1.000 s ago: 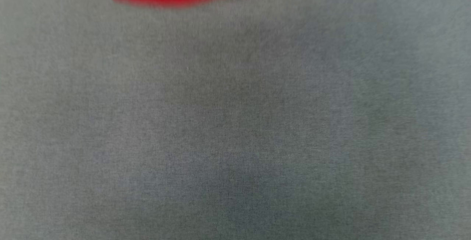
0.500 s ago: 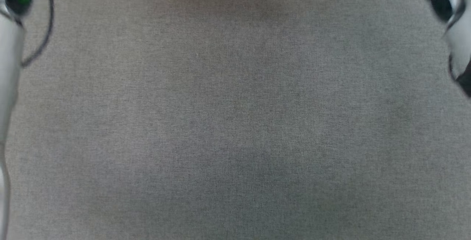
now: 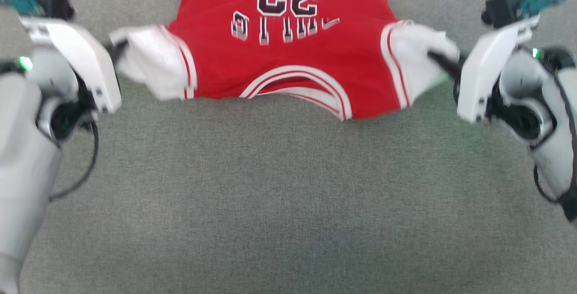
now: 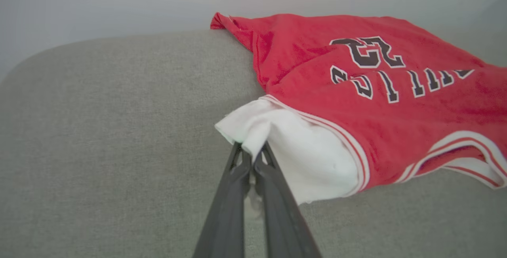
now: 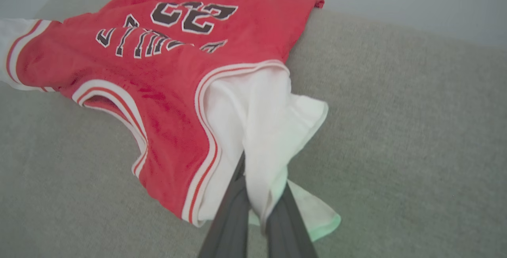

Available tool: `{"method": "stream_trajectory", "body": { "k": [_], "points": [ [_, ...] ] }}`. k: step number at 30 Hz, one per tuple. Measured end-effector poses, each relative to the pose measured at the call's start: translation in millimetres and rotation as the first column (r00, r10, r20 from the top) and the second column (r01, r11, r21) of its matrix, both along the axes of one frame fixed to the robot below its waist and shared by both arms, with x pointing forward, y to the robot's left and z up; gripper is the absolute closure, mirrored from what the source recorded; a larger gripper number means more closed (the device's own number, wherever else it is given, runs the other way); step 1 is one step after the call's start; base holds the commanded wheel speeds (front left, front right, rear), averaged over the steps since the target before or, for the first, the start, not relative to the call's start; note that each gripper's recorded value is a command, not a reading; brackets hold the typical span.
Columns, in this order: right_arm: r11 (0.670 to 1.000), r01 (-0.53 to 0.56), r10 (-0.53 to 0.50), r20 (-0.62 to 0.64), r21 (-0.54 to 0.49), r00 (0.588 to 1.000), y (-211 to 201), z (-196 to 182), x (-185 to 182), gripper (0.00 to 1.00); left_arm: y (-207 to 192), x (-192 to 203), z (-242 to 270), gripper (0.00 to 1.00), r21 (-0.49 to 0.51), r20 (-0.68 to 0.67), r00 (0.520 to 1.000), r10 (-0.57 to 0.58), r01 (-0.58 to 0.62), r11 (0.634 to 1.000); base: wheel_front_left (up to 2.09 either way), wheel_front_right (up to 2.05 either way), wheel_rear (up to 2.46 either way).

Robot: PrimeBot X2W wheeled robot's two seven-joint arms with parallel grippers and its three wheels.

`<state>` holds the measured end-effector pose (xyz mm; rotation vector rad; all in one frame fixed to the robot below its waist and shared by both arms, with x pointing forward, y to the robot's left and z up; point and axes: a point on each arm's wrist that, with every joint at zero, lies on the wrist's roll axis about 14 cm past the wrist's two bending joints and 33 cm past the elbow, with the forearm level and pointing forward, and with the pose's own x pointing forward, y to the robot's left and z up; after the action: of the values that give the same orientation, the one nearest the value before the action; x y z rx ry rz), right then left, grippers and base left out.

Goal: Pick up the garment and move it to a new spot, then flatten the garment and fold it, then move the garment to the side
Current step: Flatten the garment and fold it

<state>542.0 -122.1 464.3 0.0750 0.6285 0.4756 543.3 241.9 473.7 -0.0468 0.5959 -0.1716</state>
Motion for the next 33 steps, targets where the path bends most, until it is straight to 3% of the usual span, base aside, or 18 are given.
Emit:
{"method": "stream_trajectory", "body": {
  "k": [14,27,33],
  "points": [
    [0.998,-0.045,0.054,-0.290,0.037,0.956,-21.8,-31.0,-105.2,1.00,-5.3,-123.4,-40.4,1.00,-0.049,-0.238,0.971,0.007,-0.019,0.999,0.00,0.00,0.00],
    [0.995,-0.096,0.100,-0.515,0.035,0.851,-31.5,-69.6,-197.7,1.00,-10.3,-227.7,-62.2,1.00,-0.066,-0.439,0.896,0.067,-0.107,0.992,0.00,0.00,0.00],
    [0.995,-0.095,0.092,-0.564,0.024,0.821,-21.0,-91.9,-229.8,1.00,-8.8,-247.2,-79.4,1.00,-0.070,-0.486,0.868,0.103,-0.157,0.985,0.00,0.00,0.00]
  ]
}}
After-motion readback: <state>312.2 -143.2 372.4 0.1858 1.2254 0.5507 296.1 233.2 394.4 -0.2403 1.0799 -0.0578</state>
